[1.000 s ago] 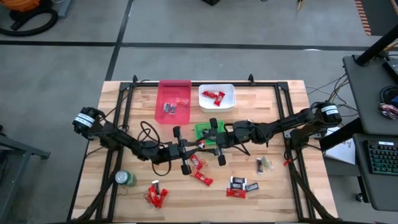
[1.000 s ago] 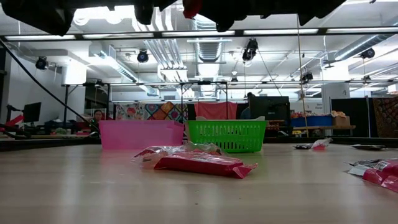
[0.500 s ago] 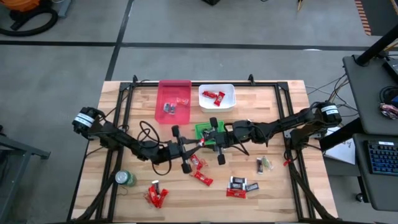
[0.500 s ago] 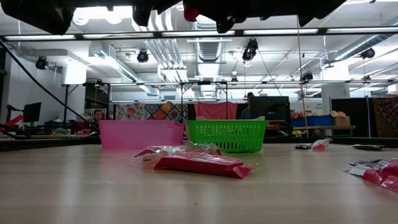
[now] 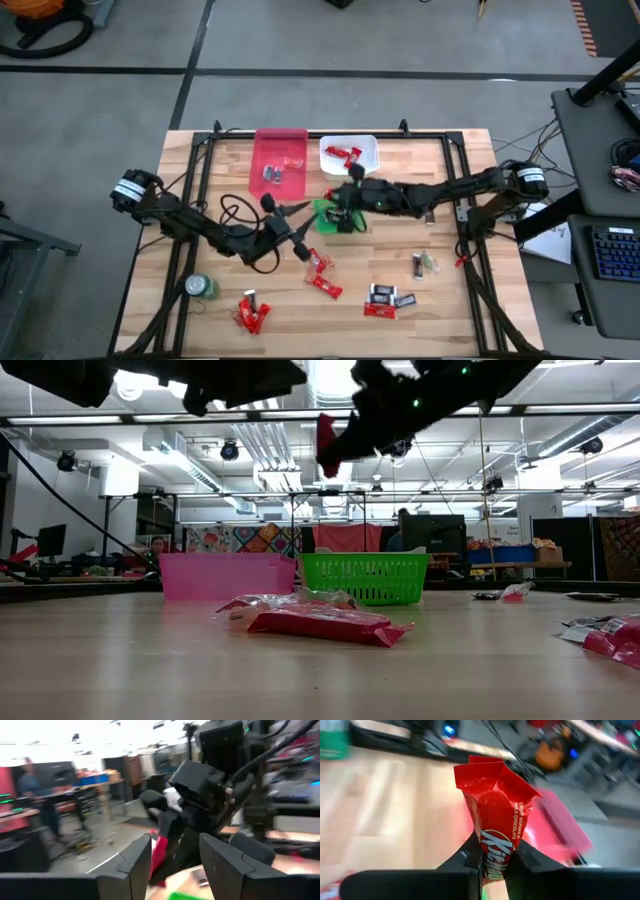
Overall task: Sort candy
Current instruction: Put the red chocolate bar into the white bin, then put the orange gummy candy into the red bin
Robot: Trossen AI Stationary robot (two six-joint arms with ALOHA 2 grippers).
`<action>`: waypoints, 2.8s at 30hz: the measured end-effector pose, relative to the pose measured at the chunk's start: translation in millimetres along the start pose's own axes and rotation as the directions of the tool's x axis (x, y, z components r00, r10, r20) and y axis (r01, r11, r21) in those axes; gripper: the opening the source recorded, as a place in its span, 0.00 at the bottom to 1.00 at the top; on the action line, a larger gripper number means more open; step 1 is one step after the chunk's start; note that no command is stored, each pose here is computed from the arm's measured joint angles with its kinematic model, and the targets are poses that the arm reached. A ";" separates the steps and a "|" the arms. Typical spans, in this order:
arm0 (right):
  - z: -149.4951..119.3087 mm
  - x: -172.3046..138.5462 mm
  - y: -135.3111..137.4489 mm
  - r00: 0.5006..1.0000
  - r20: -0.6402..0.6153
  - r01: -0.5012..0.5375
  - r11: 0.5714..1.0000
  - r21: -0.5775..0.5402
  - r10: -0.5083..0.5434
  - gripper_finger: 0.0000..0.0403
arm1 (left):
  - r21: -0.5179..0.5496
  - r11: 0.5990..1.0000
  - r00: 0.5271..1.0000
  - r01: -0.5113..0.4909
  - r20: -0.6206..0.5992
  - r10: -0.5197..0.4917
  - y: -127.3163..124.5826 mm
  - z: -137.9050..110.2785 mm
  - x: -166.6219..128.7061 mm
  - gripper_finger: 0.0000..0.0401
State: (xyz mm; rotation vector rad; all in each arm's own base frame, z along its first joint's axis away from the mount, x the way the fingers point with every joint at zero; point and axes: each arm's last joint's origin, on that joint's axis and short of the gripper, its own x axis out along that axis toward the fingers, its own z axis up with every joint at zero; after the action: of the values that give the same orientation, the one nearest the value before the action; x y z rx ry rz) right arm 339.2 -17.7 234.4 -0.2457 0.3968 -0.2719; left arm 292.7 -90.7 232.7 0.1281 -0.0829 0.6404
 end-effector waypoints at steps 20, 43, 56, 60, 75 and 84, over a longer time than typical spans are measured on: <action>-77.1 2.5 -136.0 0.851 -0.453 0.454 0.807 0.378 -0.266 0.21 | 0.142 0.979 0.985 -0.146 -0.076 0.158 3.9 -6.4 -0.8 0.37; -62.6 -1.5 -115.2 0.924 -0.288 0.027 0.709 0.705 0.251 0.50 | -0.091 0.952 0.875 0.292 -0.377 -0.305 27.3 -8.6 -12.7 0.25; -48.4 -42.6 -58.0 0.512 -0.766 0.245 0.789 0.563 0.388 0.50 | -0.042 0.968 0.773 0.249 -0.593 -0.225 71.8 -0.3 -41.3 0.19; -61.4 -58.5 -56.2 0.351 -0.888 0.373 0.826 0.423 0.296 0.50 | -0.047 0.968 0.777 0.248 -0.588 -0.227 73.7 1.9 -42.1 0.19; -126.5 -59.6 -65.1 0.329 -0.899 0.603 0.669 0.435 0.288 0.50 | 0.003 0.964 0.758 0.265 -0.619 -0.206 76.0 -1.7 -44.3 0.19; -140.9 -58.6 -60.5 0.359 -0.890 0.622 0.640 0.452 0.280 0.33 | 0.011 0.963 0.757 0.270 -0.620 -0.205 75.9 -1.9 -44.3 0.19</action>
State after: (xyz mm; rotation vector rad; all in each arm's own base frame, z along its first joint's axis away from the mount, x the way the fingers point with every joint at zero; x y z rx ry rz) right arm 216.6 -81.8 146.1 0.8214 1.3928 -0.8255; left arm 211.8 -56.3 232.8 0.0187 0.5977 0.4021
